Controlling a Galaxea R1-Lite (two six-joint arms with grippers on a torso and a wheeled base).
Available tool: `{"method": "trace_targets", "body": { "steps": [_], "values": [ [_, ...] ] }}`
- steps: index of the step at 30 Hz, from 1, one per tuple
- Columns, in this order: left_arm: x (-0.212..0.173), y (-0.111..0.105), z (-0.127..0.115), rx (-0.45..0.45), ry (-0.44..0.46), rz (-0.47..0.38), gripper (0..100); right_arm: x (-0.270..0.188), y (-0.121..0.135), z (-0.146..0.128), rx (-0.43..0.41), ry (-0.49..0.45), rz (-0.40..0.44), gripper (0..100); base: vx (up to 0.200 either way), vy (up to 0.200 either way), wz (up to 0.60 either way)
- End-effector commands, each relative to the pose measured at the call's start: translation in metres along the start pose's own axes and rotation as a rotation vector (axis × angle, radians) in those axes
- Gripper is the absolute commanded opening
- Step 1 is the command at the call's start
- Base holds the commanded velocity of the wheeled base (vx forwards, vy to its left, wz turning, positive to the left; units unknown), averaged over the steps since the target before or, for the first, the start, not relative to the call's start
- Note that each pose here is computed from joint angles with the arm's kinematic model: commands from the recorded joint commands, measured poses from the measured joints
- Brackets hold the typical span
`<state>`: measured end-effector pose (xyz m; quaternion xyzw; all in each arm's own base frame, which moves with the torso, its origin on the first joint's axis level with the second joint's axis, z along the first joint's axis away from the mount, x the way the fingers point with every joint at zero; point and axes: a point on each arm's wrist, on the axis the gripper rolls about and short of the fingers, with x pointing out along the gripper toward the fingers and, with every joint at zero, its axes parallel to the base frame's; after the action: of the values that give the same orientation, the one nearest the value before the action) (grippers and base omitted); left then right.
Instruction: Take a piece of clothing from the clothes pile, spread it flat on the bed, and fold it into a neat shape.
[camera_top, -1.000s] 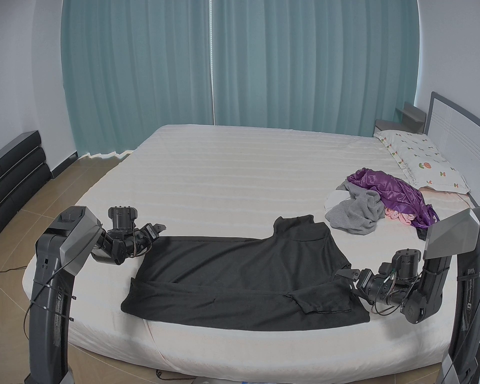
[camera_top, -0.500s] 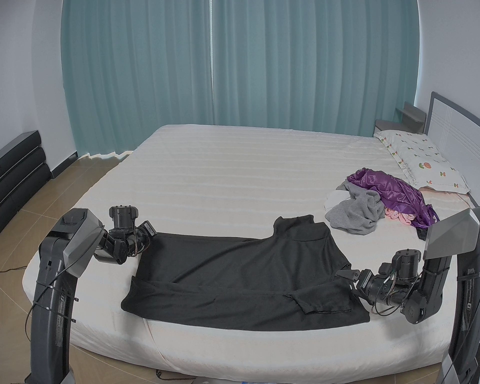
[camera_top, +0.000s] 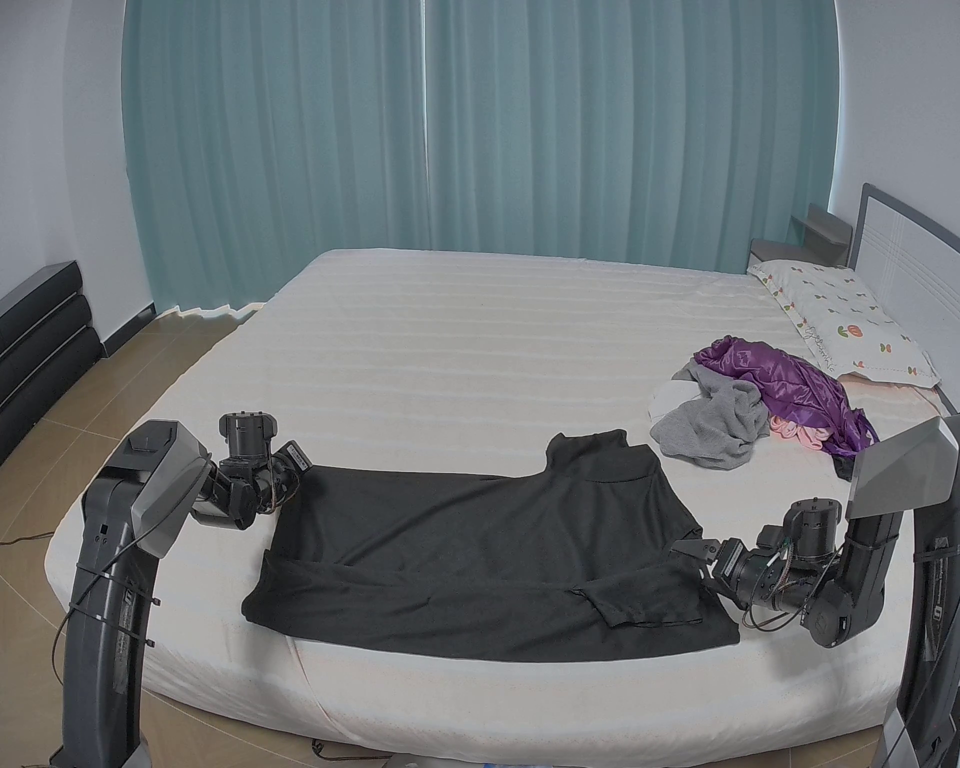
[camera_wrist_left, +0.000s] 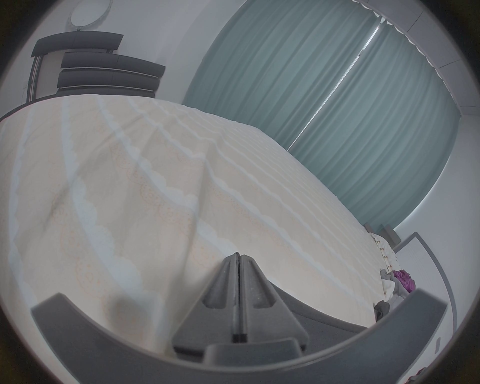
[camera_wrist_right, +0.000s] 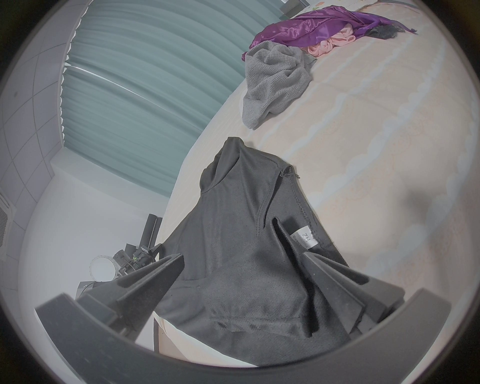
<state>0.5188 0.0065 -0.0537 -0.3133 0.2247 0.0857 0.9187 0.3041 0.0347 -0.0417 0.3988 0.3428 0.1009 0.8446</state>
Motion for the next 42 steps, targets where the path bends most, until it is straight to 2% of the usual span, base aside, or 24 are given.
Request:
{"method": "trace_targets", "body": {
  "steps": [1, 8, 12, 15, 18, 22, 28, 42],
  "values": [
    [0.0, 0.0, -0.001, 0.0, 0.004, 0.002, 0, 0.003, 0.0, 0.003, -0.005, -0.01, 0.008, 100, 0.0, 0.0, 0.0],
    [-0.001, 0.0, -0.003, -0.001, 0.012, 0.006, 0, 0.03, 0.028, 0.024, -0.077, -0.118, 0.039, 100, 0.0, 0.0, 0.0],
    [-0.001, 0.0, -0.005, 0.001, 0.015, 0.007, 0, 0.059, 0.057, 0.041, -0.153, -0.124, -0.027, 100, 0.0, 0.0, 0.0],
    [-0.003, 0.0, -0.006, 0.001, 0.022, 0.011, 0, 0.082, 0.064, 0.059, -0.195, -0.164, -0.074, 100, 0.0, 0.0, 0.0],
    [-0.003, 0.002, -0.006, 0.0, 0.024, 0.014, 0, 0.097, 0.064, 0.061, -0.21, -0.157, -0.1, 100, 0.0, 0.0, 0.0],
    [-0.003, 0.001, -0.007, 0.001, 0.025, 0.015, 0, 0.123, 0.068, 0.068, -0.295, -0.145, -0.109, 100, 0.0, 0.0, 0.0],
    [-0.004, 0.002, -0.008, 0.001, 0.027, 0.017, 0, 0.152, 0.055, 0.085, -0.374, -0.175, -0.171, 100, 0.0, 0.0, 0.0],
    [-0.004, 0.003, -0.009, 0.001, 0.032, 0.02, 0, 0.192, 0.04, 0.111, -0.36, -0.265, -0.191, 100, 0.0, 0.0, 0.0]
  ]
}}
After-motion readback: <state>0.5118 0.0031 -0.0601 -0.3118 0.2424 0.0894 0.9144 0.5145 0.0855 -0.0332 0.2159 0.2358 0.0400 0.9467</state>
